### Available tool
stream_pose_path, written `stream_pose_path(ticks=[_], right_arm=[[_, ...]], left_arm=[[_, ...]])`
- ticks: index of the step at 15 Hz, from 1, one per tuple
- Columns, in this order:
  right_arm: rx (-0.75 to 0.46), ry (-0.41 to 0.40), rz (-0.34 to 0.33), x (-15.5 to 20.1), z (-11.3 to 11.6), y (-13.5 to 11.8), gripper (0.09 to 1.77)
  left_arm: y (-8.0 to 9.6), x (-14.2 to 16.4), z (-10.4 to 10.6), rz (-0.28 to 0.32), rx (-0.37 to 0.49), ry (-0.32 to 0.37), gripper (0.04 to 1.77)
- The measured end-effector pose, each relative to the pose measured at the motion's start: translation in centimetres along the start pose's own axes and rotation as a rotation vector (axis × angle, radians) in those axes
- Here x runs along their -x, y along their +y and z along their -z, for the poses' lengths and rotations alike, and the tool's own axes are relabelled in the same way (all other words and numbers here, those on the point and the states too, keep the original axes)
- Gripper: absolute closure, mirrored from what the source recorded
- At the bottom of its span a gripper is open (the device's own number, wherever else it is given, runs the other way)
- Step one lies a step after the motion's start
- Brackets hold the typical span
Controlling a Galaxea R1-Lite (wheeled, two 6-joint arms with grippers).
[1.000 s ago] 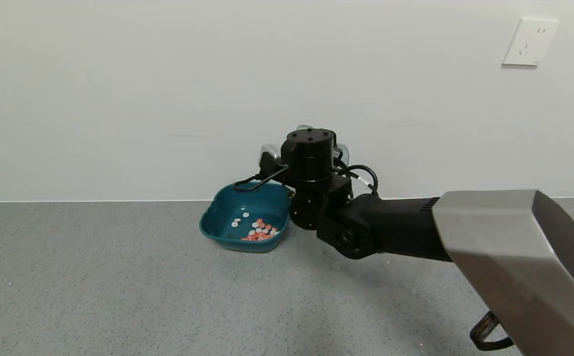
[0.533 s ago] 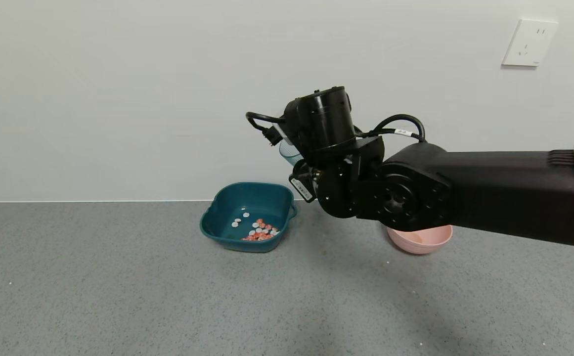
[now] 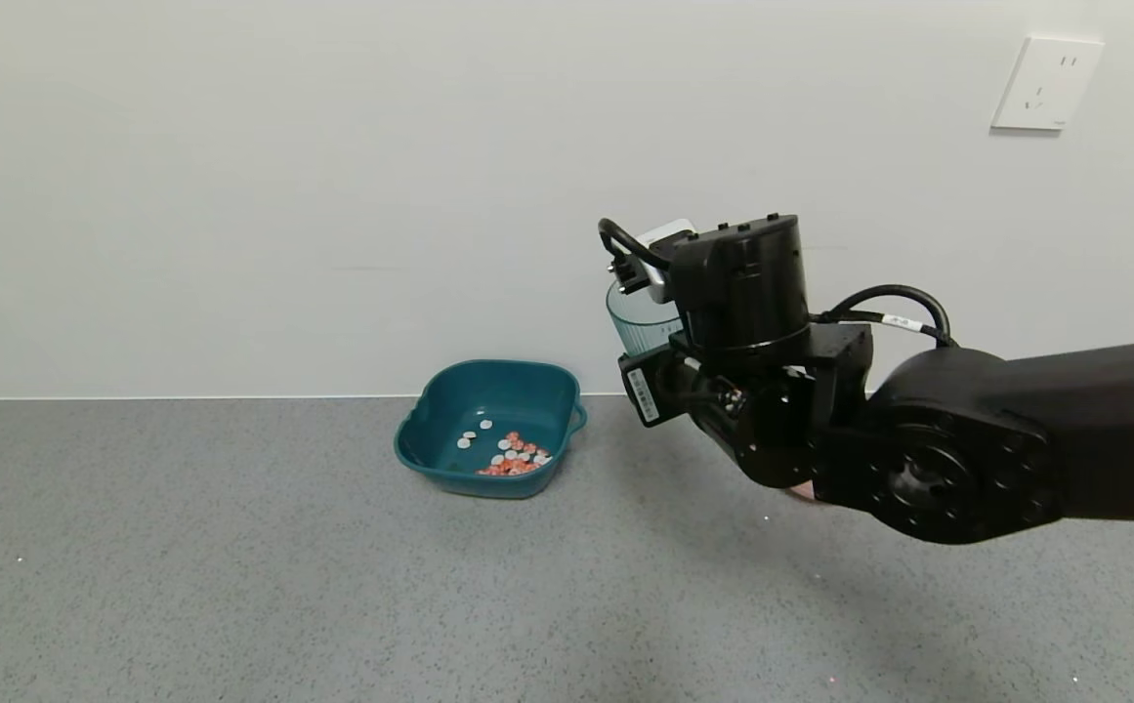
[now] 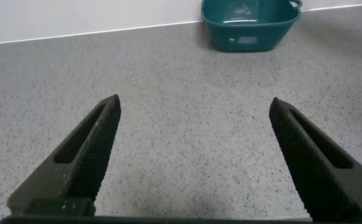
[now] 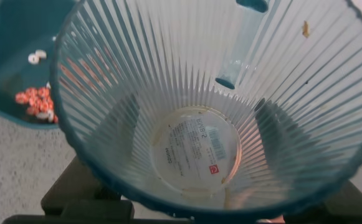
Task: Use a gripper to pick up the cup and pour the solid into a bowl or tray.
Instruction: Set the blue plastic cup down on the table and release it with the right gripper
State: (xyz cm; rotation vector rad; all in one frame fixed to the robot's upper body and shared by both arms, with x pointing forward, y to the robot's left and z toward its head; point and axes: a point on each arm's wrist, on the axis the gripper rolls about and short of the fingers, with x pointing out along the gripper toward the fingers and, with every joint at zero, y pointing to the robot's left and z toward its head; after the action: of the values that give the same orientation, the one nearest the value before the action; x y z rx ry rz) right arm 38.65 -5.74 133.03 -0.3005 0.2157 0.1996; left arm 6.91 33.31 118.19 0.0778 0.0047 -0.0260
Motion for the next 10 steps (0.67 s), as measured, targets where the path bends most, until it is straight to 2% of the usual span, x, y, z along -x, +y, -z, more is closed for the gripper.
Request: stream_pose_path(ticks=[5,7,10], right_arm=[[-0.085,-0.021,0.024,0.1,3.9,-1.0,0.52],[-0.111,0.012,0.044,-0.6,5.3,-1.6,0.52],[-0.138,0.062,0.011,-1.3,7.1,-2.3,0.52]], left_arm=[[0.0,0.0,0.0,0.000,0.000,0.000,0.09],[0.0,0.0,0.0,0.000,0.000,0.000,0.09],[0.0,0.0,0.0,0.000,0.000,0.000,0.09]])
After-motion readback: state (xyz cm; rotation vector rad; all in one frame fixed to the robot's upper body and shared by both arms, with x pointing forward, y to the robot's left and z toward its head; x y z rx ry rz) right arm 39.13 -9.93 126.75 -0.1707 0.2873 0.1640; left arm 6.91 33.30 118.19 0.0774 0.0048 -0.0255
